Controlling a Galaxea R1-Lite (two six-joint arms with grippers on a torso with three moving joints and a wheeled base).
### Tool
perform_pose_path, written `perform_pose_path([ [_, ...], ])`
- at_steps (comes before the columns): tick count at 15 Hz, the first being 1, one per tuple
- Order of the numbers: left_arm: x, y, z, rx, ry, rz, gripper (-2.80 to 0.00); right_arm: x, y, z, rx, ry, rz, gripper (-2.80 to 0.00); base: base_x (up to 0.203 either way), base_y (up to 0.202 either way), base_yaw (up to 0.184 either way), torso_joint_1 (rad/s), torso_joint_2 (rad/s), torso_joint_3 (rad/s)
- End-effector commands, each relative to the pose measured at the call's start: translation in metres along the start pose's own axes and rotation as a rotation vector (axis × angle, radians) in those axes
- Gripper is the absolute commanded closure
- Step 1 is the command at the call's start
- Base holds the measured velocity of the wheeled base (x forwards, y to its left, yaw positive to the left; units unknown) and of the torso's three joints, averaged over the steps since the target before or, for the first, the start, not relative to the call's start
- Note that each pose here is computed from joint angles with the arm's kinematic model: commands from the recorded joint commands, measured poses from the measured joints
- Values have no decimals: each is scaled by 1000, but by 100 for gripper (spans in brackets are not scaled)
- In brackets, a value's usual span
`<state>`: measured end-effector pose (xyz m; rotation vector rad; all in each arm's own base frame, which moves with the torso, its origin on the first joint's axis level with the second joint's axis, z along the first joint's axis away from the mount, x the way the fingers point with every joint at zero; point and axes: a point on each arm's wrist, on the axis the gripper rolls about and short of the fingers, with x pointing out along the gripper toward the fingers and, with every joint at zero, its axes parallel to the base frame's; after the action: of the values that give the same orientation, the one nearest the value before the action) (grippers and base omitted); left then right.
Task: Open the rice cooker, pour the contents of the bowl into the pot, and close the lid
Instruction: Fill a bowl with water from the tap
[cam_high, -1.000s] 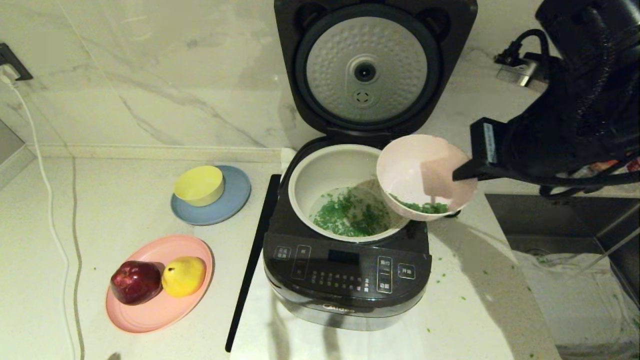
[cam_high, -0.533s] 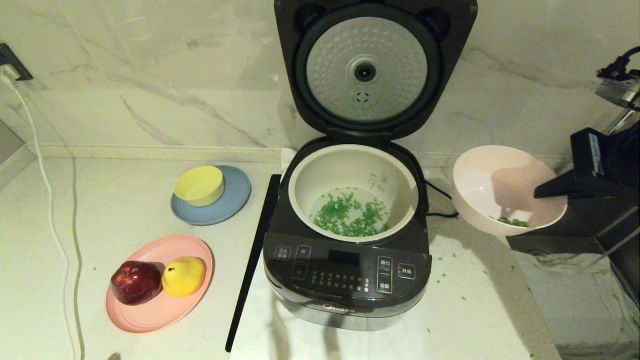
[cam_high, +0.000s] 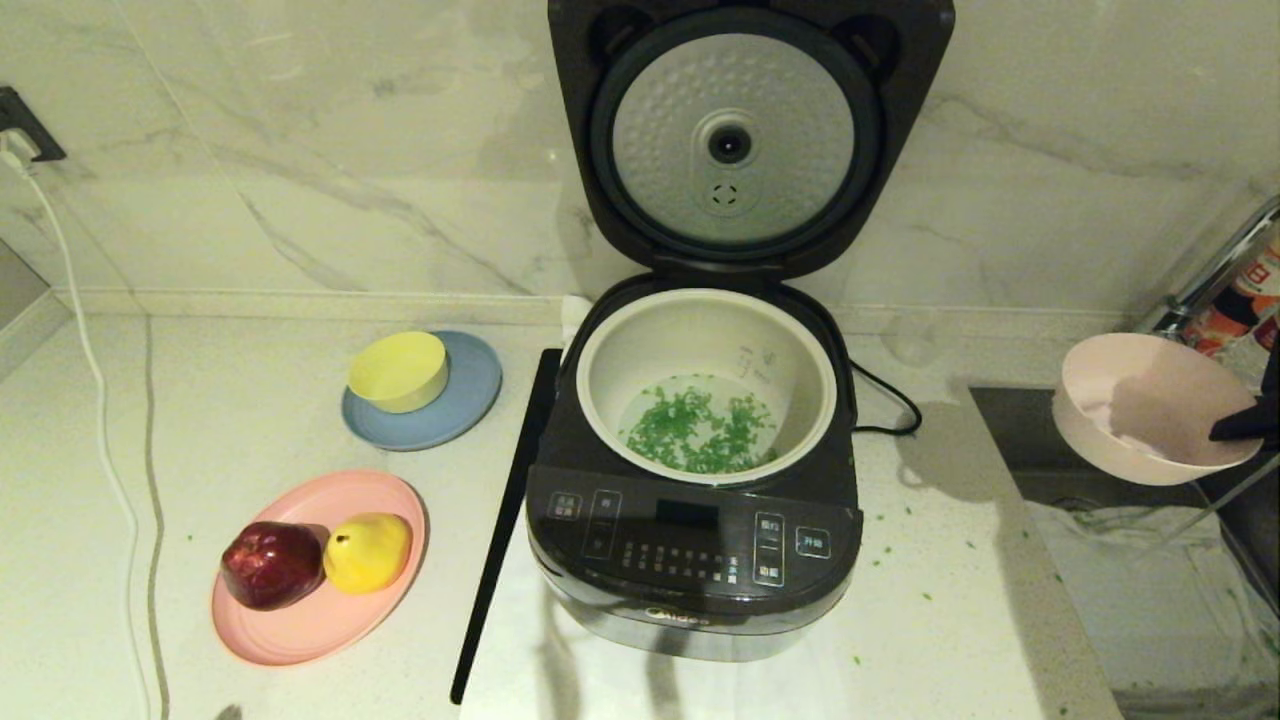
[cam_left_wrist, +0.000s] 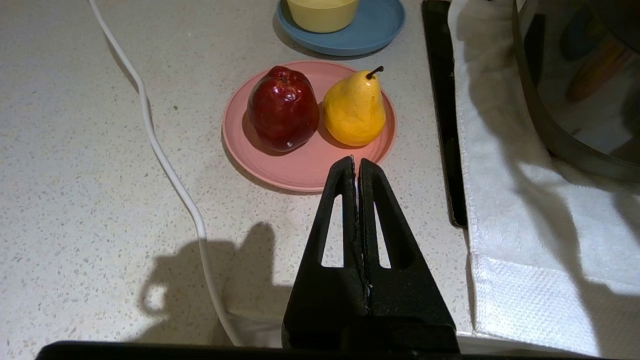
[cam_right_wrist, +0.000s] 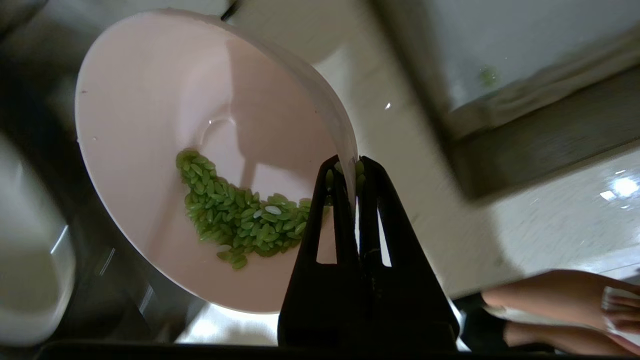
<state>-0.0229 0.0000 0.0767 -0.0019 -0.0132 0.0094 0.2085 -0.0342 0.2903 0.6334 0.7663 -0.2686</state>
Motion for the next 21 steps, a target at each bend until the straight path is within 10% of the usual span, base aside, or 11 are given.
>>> perform_pose_path([
  [1,1,0,-2,-1,10,1,0,25,-34,9,106,-29,-85,0,0,0,0,0,0,0],
  [9,1,0,-2,-1,9,0,0,74,-179,48,473,-152,-228,0,0,0,0,0,0,0],
  [13,1,0,-3,0,10,1,0,84,-243,67,534,-242,-281,0,0,0,0,0,0,0],
  [21,1,0,-3,-1,10,1,0,113,-280,92,520,-327,-281,0,0,0,0,0,0,0],
])
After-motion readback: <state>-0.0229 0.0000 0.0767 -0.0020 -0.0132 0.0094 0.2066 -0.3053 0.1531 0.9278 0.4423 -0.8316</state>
